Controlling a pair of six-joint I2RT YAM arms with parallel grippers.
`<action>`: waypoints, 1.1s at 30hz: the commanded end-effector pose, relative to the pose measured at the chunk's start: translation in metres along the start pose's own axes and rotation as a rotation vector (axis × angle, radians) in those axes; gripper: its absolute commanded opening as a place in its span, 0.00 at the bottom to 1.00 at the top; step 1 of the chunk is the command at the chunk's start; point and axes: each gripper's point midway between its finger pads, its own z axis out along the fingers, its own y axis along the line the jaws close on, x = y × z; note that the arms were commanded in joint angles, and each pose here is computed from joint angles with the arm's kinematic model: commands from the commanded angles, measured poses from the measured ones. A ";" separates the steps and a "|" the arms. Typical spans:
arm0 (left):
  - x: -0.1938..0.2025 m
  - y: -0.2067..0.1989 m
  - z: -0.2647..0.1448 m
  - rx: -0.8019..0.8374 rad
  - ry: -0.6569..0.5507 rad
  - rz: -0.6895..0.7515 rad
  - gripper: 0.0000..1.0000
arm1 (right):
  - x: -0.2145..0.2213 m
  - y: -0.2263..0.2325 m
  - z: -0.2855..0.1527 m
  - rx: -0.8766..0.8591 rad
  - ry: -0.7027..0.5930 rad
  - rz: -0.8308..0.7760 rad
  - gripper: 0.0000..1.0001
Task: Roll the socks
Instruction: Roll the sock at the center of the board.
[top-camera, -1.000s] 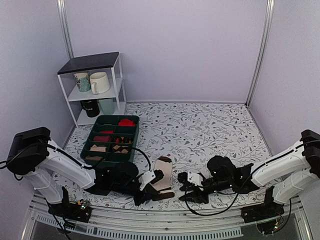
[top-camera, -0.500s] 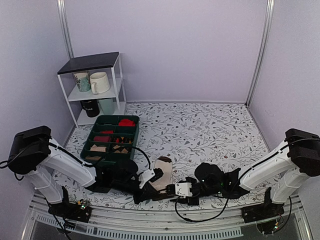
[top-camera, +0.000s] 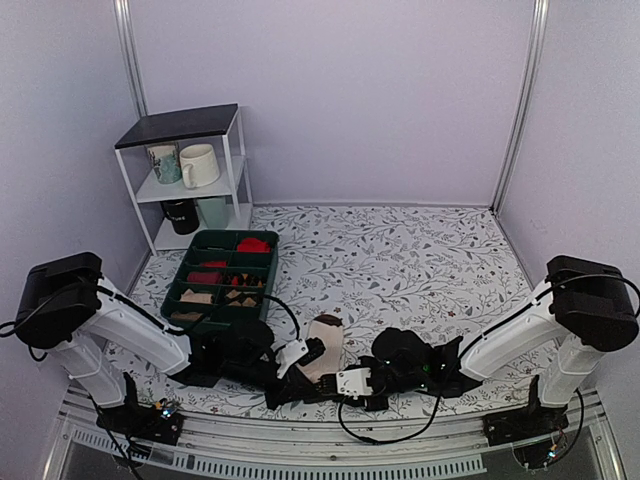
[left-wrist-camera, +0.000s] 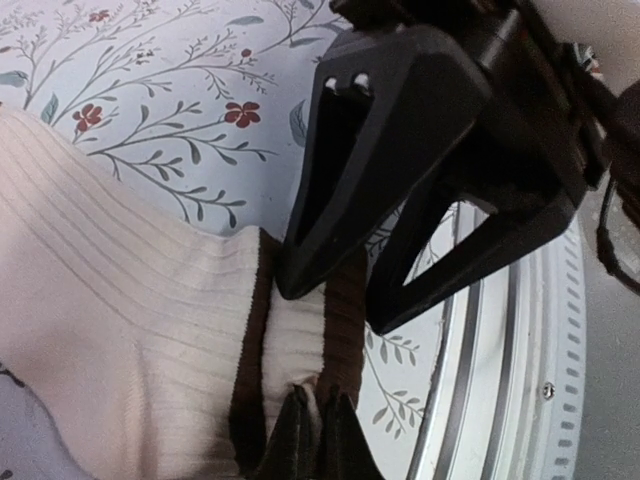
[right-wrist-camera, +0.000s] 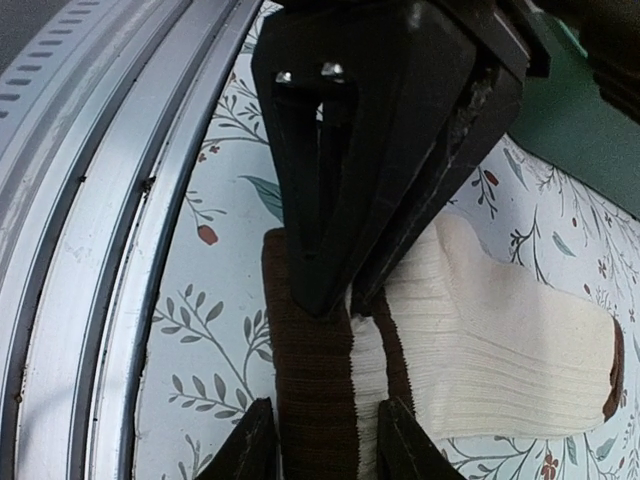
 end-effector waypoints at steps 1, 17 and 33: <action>0.070 0.011 -0.006 -0.026 0.227 -0.086 0.00 | 0.019 0.016 0.008 -0.061 0.076 0.033 0.31; -0.024 0.001 -0.069 -0.256 -0.181 0.265 0.42 | 0.020 0.055 -0.004 -0.367 0.252 0.371 0.03; -0.016 -0.028 -0.065 -0.230 -0.226 0.457 0.47 | 0.024 0.037 0.008 -0.616 0.415 0.874 0.05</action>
